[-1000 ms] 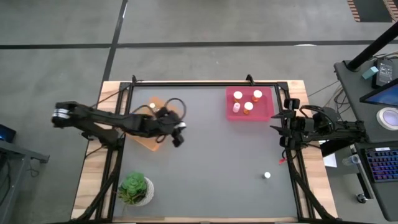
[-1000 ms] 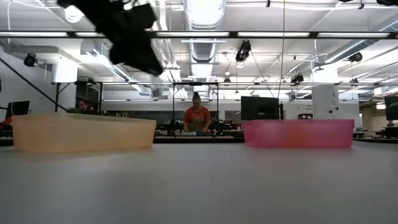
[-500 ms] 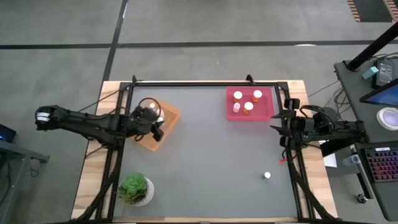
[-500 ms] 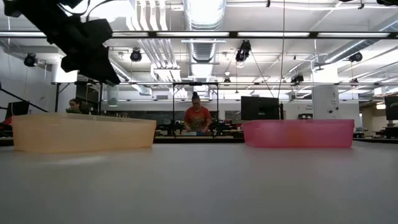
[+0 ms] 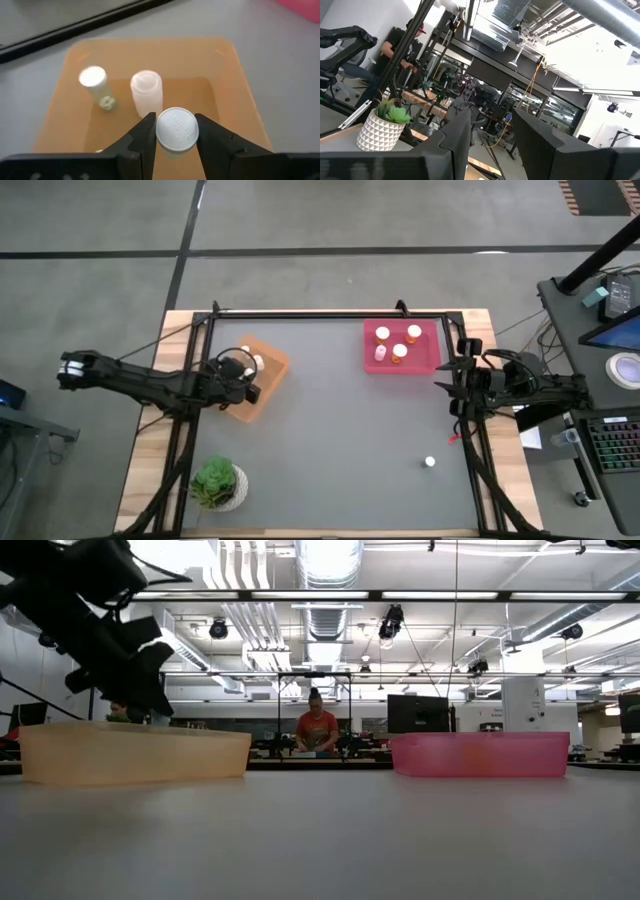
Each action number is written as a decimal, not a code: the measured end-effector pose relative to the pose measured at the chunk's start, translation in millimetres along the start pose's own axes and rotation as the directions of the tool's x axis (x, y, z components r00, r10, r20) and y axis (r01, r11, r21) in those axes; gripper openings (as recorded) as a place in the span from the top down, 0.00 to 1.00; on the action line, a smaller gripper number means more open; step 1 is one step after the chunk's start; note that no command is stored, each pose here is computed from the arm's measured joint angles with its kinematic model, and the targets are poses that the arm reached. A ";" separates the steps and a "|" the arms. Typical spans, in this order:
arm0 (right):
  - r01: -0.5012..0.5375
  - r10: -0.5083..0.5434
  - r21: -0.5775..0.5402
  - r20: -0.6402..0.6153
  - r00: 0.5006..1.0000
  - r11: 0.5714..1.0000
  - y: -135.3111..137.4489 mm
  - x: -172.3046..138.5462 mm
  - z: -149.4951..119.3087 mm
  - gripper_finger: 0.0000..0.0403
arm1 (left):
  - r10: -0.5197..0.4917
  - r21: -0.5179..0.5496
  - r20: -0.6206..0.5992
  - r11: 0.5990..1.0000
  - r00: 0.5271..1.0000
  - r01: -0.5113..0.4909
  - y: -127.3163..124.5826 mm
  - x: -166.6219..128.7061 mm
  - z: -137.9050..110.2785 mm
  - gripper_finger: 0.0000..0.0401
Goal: Pick and place medicine bottles into bin by pill shape (circle, oval)
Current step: Put the blue tablet bottle into the orange bin, then put the blue capsule bottle into the pink bin
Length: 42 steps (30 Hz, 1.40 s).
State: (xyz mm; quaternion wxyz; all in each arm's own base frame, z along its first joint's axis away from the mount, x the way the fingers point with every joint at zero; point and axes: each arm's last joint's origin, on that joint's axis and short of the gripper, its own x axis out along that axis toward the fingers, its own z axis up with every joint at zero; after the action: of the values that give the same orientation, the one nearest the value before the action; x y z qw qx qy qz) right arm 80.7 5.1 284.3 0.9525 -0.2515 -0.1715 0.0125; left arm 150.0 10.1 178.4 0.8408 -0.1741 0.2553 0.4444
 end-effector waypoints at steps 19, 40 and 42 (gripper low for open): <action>0.000 0.000 -0.006 0.000 1.000 1.000 0.0 0.0 0.0 0.66 | 0.100 0.030 -0.060 0.995 0.993 -0.098 -14.0 29.2 -22.7 0.74; 0.000 0.000 -0.007 -0.001 1.000 1.000 0.0 0.0 -0.1 0.66 | 0.085 0.029 -0.066 0.996 0.994 -0.083 -12.6 26.6 -21.2 0.56; 0.003 -0.003 -0.006 -0.003 1.000 1.000 -0.1 0.0 -0.1 0.66 | 0.082 0.026 -0.064 0.996 0.995 -0.080 -11.8 25.3 -20.3 0.56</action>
State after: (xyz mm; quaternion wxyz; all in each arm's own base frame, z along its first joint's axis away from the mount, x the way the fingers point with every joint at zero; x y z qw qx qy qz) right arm 80.8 5.0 284.2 0.9519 -0.2544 -0.1707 0.0103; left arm 166.3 9.8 148.0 0.8154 -0.1681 0.2946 0.4692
